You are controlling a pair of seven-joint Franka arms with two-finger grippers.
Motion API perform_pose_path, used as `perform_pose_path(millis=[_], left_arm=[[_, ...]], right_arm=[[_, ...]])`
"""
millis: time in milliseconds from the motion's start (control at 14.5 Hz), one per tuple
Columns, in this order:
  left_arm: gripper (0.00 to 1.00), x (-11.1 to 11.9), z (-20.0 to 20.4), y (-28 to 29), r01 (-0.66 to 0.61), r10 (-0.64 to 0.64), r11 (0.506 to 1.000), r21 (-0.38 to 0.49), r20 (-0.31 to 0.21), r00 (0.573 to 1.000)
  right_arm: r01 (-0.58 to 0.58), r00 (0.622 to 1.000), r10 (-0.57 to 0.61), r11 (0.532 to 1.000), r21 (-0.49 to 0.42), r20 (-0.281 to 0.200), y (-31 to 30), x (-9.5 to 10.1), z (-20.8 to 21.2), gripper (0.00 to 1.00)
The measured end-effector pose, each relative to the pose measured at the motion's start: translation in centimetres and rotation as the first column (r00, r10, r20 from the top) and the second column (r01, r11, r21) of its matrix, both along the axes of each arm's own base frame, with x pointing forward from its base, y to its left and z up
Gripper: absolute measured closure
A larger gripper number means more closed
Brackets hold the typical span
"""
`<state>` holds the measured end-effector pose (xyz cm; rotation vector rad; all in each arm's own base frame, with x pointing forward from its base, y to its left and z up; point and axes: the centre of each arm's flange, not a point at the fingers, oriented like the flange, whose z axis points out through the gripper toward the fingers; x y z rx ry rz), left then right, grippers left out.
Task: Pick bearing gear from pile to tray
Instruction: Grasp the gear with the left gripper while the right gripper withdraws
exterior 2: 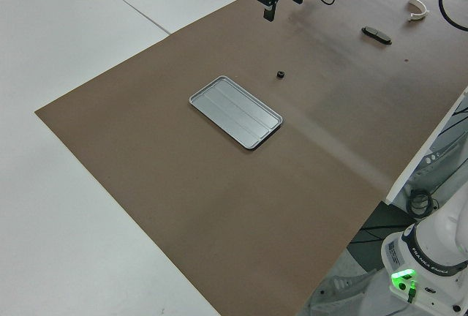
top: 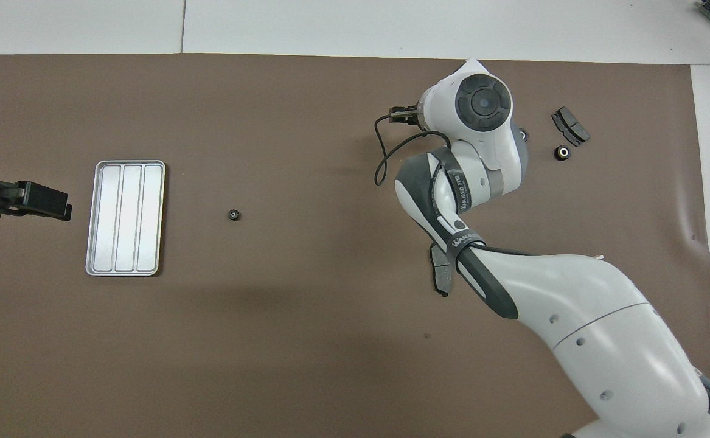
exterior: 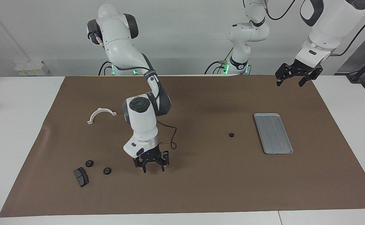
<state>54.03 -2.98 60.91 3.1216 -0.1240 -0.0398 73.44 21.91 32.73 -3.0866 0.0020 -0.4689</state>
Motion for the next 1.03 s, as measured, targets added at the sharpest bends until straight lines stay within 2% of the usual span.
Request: perform_pose_path(millis=[207,413,620,826,964,1033], left_arm=[[0.0,0.6,-3.2,-1.4,-0.098,0.098,0.995,-0.012,0.095,0.991],[0.0,0.0,-10.0,-5.2,-0.212,0.214,0.977,-0.031,0.109,0.971],[0.0,0.8,-16.9,-10.1,-0.311,0.316,0.949,-0.058,0.115,0.942],[0.0,1.4,-22.1,-12.7,-0.325,0.33,0.944,-0.064,0.106,0.938],[0.04,2.0,-24.6,-13.4,-0.334,0.338,0.941,-0.052,0.12,0.933],[0.11,2.4,-25.9,-13.6,-0.346,0.348,0.937,-0.041,0.137,0.927]], right_arm=[[0.006,0.995,-0.01,0.999,-0.046,-0.096,-5.5,0.6,-1.0,0.17],[0.005,0.989,-0.015,0.998,-0.07,-0.144,-11.5,1.2,-1.2,0.18],[-0.023,0.988,0.01,0.996,-0.083,-0.154,-15.2,1.5,-1.2,0.22],[-0.033,0.988,0.019,0.996,-0.086,-0.153,-15.7,1.6,-1.3,0.26],[-0.032,0.991,0.02,0.996,-0.083,-0.134,-15.9,1.4,-2.3,0.3],[-0.029,0.992,0.019,0.996,-0.082,-0.127,-16.2,1.2,-3.1,0.35]])
